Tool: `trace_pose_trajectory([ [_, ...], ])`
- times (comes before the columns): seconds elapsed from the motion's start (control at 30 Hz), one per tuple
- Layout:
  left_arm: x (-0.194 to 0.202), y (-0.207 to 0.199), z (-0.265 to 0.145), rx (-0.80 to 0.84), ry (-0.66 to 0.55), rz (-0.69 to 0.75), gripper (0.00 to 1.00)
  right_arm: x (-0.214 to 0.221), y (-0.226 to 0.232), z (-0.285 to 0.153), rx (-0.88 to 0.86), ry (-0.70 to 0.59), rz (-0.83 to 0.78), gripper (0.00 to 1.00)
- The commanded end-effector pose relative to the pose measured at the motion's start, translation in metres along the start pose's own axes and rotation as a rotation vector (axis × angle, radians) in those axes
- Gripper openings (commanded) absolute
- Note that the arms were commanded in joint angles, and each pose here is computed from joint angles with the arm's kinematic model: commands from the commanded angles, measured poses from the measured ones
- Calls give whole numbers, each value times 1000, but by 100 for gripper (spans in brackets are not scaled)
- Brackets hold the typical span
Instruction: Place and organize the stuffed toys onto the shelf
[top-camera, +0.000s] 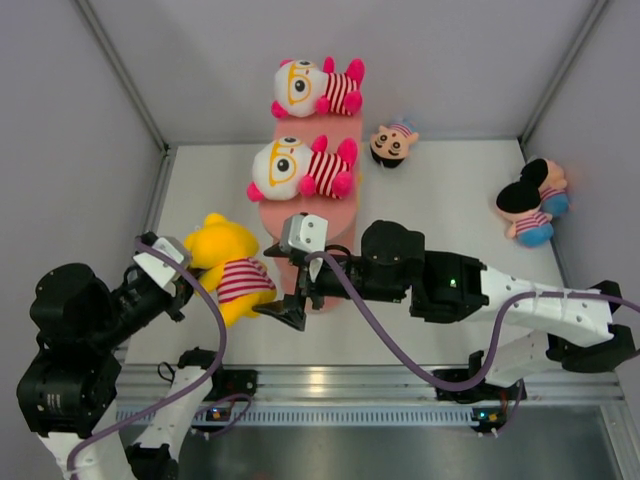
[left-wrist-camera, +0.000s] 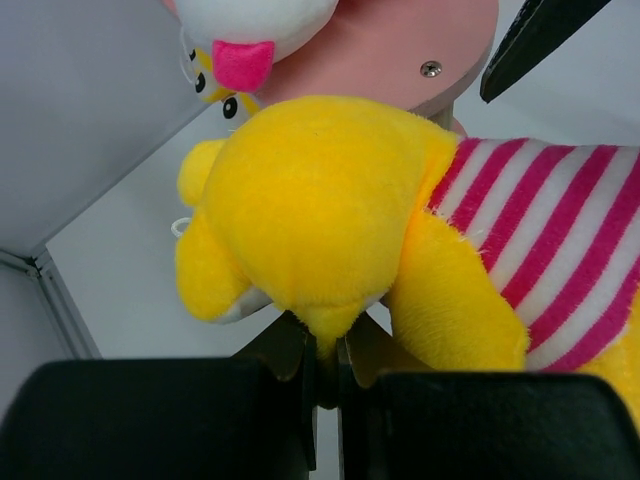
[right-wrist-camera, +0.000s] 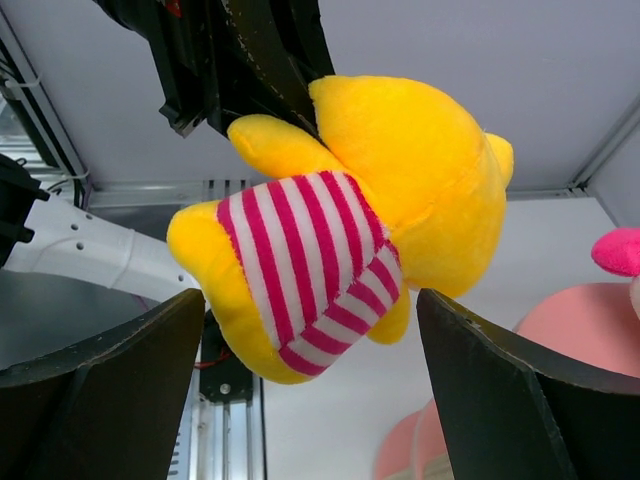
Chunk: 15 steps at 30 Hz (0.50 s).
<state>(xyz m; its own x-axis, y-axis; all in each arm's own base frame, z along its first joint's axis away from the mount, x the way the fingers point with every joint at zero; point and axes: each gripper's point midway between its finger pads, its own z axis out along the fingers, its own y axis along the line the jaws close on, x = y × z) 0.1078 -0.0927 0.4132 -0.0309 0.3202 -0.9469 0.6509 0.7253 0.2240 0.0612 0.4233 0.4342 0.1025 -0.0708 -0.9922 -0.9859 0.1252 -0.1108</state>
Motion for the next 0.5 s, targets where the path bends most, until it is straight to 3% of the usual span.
trace_pose_trajectory([
  [0.0,-16,5,-6,-44,-53,23,0,-35,-4,-12,28,-113,-18,87],
  [0.47,-18,6,-7,-52,-57,21,0,-34,13,-21,110,-151,-51,90],
])
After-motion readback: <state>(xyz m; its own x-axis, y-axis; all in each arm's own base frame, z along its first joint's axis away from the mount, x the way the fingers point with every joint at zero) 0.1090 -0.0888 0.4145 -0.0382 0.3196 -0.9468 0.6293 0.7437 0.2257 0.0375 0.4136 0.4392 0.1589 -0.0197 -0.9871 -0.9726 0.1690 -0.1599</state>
